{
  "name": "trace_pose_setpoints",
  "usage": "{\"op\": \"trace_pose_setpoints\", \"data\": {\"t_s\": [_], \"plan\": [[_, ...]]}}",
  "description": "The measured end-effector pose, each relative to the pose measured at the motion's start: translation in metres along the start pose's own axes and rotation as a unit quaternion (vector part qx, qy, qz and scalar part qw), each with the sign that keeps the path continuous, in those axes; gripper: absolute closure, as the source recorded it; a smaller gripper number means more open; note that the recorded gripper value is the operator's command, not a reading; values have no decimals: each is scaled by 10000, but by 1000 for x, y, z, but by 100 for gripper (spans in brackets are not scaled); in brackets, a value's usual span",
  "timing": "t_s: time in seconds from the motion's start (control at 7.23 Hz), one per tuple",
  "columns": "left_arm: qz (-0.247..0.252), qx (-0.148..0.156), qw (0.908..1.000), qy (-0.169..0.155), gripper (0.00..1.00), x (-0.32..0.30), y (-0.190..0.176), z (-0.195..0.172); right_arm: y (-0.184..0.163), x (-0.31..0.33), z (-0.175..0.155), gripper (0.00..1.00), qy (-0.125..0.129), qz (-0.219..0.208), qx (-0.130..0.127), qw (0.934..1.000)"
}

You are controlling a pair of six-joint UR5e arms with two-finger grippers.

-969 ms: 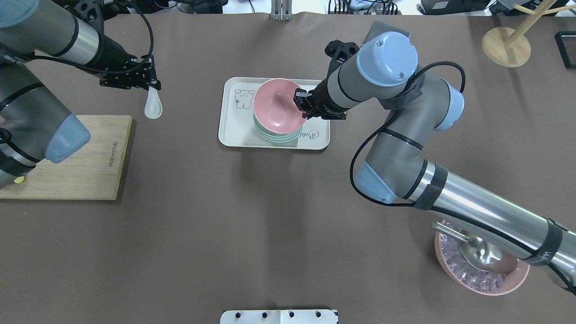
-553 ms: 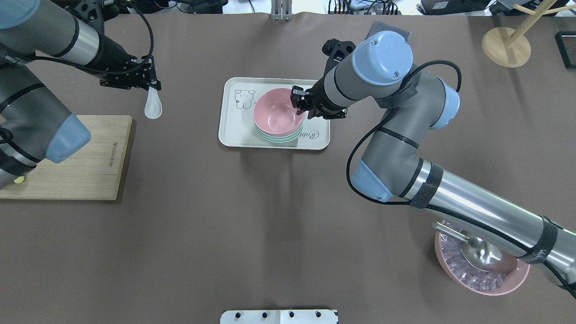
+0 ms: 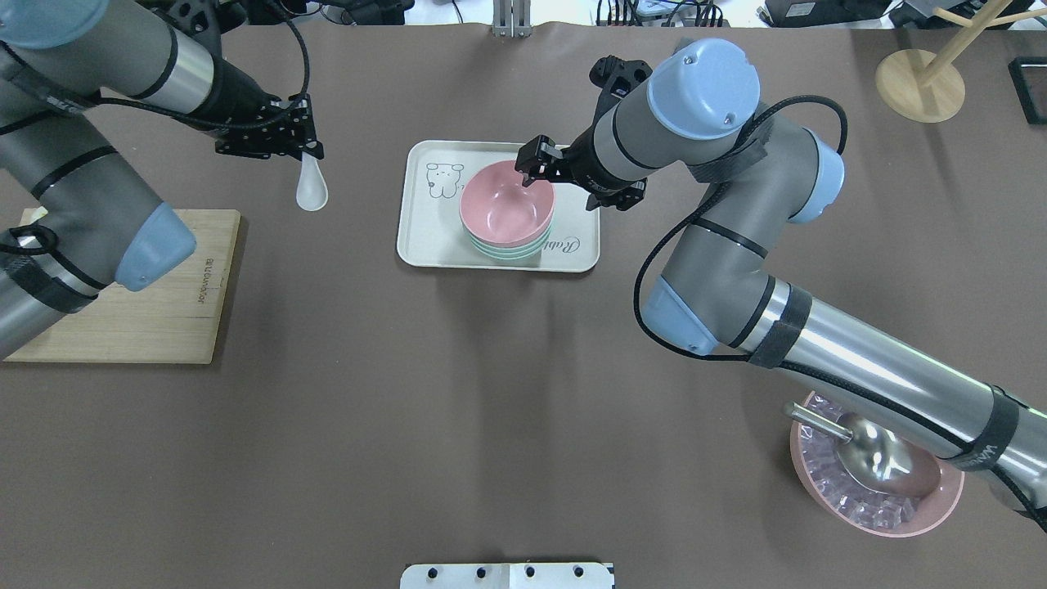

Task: Stack pink bowl on green and place spoon
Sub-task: 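Release pink bowl and raise right gripper while left brings spoon over bowl, then lower the white spoon into the pink bowl and open the left gripper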

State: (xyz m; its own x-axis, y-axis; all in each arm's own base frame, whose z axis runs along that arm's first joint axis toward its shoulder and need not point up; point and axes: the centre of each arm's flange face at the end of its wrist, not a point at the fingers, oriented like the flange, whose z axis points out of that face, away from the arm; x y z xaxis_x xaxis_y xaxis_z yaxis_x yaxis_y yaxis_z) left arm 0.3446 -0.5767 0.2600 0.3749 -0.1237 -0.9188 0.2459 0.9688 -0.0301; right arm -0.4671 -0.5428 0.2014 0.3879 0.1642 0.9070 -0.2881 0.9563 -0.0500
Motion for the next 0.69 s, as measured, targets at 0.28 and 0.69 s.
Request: {"op": "trace_pose_setpoints", "data": {"t_s": [0.28,0.69], "plan": [[-164,190,9993,265,100,64,28,41,-35,35,-24,0,31,-325,-192,9993],[-379,535,9970,413,100,141,38,85,-77,99,-47,0,199,-994,-267,9945]]}}
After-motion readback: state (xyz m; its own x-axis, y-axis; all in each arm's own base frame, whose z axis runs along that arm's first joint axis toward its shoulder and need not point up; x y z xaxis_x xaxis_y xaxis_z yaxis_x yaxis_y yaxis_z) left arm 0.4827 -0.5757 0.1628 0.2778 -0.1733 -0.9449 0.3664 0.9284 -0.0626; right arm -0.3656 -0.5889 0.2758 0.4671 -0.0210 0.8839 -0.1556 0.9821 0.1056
